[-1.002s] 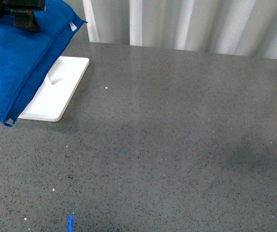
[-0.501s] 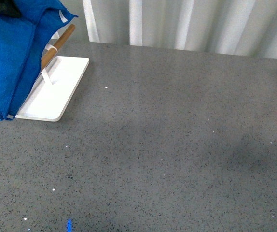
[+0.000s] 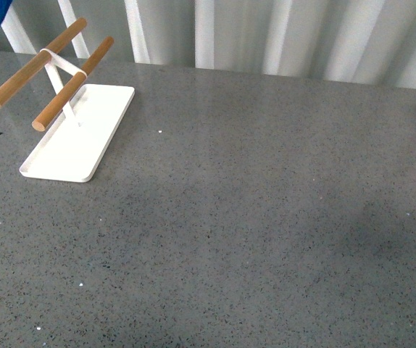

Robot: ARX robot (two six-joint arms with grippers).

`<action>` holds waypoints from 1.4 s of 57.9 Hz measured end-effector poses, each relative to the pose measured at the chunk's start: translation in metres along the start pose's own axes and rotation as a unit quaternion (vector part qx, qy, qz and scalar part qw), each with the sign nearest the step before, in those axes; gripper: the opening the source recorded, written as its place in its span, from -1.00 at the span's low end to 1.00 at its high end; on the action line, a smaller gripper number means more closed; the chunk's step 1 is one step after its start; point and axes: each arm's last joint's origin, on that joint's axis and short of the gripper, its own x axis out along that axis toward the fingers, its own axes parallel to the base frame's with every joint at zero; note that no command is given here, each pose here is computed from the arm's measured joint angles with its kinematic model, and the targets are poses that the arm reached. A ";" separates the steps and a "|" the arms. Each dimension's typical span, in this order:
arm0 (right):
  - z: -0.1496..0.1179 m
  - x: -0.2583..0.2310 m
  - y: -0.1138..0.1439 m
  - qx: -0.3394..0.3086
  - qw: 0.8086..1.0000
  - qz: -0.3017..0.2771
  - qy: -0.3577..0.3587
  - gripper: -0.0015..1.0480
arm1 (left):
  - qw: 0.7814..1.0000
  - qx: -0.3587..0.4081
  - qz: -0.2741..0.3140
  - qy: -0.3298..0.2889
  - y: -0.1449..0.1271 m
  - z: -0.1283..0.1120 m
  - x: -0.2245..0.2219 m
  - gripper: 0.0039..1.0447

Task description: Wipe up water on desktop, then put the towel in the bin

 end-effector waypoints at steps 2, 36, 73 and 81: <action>0.000 0.000 0.000 0.000 1.000 0.000 0.000 0.86 | 0.999 -0.012 -0.024 -0.022 -0.013 0.004 -0.010 -0.92; 0.000 0.001 0.000 0.000 0.999 0.035 0.002 0.86 | 0.966 -0.160 -0.201 -0.023 -0.143 -0.105 0.013 -0.92; 0.020 0.105 0.028 -0.008 0.947 0.322 -0.019 0.86 | 0.958 -0.208 -0.197 -0.026 -0.153 -0.097 0.015 -0.92; 0.008 0.120 0.047 0.012 0.932 0.361 0.005 0.86 | 0.953 -0.222 -0.202 -0.026 -0.158 -0.091 0.014 -0.92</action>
